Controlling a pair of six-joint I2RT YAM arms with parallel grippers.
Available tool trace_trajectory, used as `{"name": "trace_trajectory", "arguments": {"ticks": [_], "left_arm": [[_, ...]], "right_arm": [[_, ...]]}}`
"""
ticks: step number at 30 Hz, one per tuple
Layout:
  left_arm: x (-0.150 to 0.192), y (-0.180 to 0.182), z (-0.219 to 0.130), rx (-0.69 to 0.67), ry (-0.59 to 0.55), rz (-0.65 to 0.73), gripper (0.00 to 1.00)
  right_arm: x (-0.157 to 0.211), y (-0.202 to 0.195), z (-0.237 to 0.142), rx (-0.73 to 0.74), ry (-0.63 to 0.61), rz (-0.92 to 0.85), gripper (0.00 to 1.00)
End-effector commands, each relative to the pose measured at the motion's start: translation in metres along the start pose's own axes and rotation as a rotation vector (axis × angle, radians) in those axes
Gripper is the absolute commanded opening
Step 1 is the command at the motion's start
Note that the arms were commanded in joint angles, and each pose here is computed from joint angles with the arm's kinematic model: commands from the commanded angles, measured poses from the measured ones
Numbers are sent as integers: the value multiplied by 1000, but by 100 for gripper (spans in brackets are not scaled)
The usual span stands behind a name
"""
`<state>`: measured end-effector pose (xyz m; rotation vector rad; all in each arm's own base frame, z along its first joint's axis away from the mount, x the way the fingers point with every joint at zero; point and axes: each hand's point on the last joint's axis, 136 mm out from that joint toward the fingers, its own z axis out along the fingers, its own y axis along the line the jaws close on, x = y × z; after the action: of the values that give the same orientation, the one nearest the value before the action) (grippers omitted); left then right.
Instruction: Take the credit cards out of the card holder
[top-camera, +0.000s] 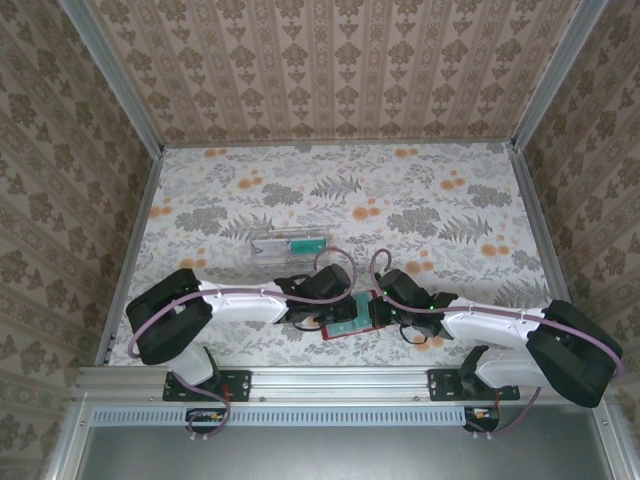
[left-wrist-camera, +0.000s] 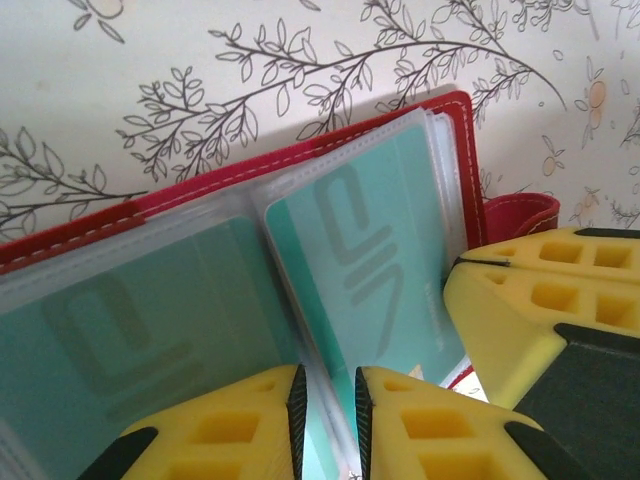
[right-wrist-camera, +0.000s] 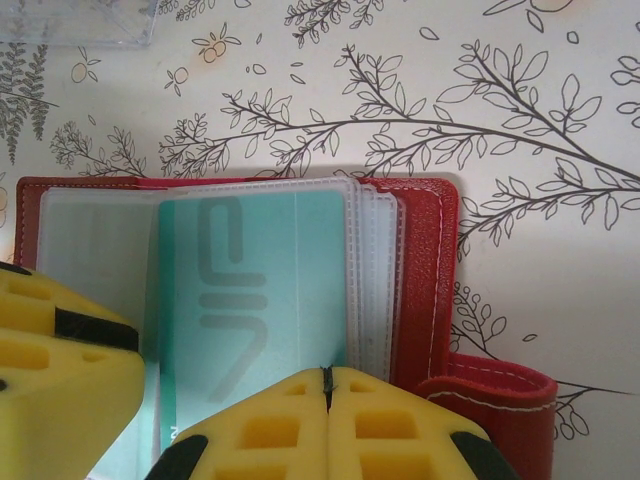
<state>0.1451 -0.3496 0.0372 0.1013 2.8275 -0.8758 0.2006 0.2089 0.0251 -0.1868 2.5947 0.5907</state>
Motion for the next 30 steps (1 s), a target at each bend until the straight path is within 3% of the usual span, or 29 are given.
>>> {"name": "trace_trajectory", "arguments": {"ticks": [1,14,19,23,26,30], "left_arm": [[4,3,5,-23,23,-29,23],[1,-7,13,30,23,-29,21],[0,-8,12,38,17,-26,13],[-2,-11,11,56,6,-26,12],[-2,-9,8,61,-2,-37,0],[-1,-2,2,62,-14,-59,0]], "right_arm": [[19,-8,1,14,58,14,0],[21,-6,0,7,58,13,0],[21,-5,1,5,58,11,0],[21,-6,1,7,58,14,0],[22,-8,1,13,60,16,0],[22,-12,1,42,58,19,0]]}}
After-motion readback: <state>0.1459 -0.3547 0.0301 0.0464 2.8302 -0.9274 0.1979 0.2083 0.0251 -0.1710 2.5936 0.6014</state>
